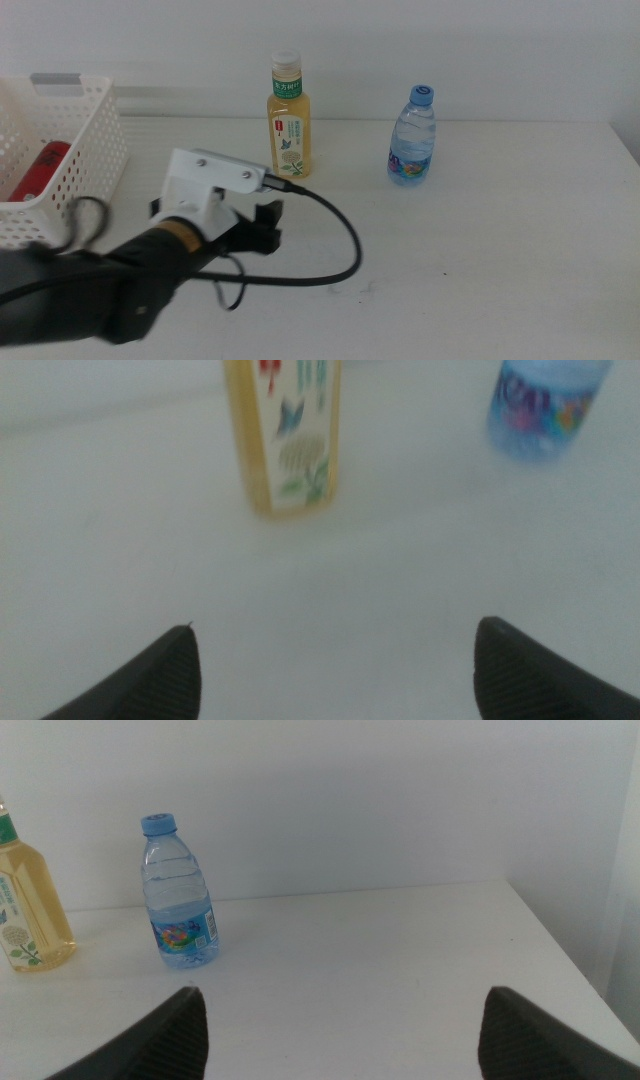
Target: Use arms to grab the bottles and put them into the dustbin to the left of the table.
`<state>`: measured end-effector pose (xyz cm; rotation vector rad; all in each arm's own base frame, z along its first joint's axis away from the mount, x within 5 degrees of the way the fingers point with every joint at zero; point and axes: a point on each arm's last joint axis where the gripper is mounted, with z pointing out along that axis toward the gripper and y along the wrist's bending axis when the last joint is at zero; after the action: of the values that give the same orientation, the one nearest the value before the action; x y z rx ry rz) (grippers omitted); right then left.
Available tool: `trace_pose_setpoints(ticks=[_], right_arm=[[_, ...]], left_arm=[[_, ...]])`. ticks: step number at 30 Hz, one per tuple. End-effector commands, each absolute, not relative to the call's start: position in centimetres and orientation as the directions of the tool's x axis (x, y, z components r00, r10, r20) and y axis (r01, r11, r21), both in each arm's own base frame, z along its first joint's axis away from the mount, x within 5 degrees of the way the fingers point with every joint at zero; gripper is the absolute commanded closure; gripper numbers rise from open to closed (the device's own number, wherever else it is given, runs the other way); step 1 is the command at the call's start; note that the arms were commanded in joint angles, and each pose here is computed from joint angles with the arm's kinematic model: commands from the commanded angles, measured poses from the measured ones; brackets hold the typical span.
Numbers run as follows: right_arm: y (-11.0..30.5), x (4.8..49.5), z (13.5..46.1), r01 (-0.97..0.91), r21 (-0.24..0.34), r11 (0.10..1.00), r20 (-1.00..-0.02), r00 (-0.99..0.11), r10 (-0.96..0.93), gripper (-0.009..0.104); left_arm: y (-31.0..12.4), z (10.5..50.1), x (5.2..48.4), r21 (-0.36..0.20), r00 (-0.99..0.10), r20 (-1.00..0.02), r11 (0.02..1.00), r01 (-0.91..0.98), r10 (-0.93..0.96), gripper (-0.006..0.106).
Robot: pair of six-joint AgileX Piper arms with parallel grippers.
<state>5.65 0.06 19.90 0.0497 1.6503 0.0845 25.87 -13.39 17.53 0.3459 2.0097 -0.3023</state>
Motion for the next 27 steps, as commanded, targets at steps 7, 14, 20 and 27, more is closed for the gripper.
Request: trace_pose_setpoints(ticks=[7, 14, 20, 27], right_arm=[[0.0, 5.6, 19.9, -0.014, 0.076, 0.997, -0.995, -0.071, 0.075, 0.012], [0.0, 5.6, 19.9, -0.014, 0.076, 0.997, -0.995, -0.071, 0.075, 0.012], [0.0, 5.6, 19.9, -0.014, 0.076, 0.997, -0.995, -0.071, 0.075, 0.012], [0.0, 5.6, 19.9, -0.014, 0.076, 0.997, -0.995, -0.071, 0.075, 0.012]], left_arm=[[-16.7, 14.8, 31.5, -0.103, -0.301, -0.954, 0.919, 0.380, 0.018, 0.007], [-17.5, 15.1, 33.2, -0.126, -0.286, -0.958, 0.924, 0.361, -0.019, 0.007], [-17.2, 15.2, 34.0, -0.129, -0.305, -0.952, 0.948, 0.291, -0.036, 0.007], [-17.1, 13.0, 37.3, -0.113, -0.260, -0.964, 0.961, 0.251, -0.046, 0.007]])
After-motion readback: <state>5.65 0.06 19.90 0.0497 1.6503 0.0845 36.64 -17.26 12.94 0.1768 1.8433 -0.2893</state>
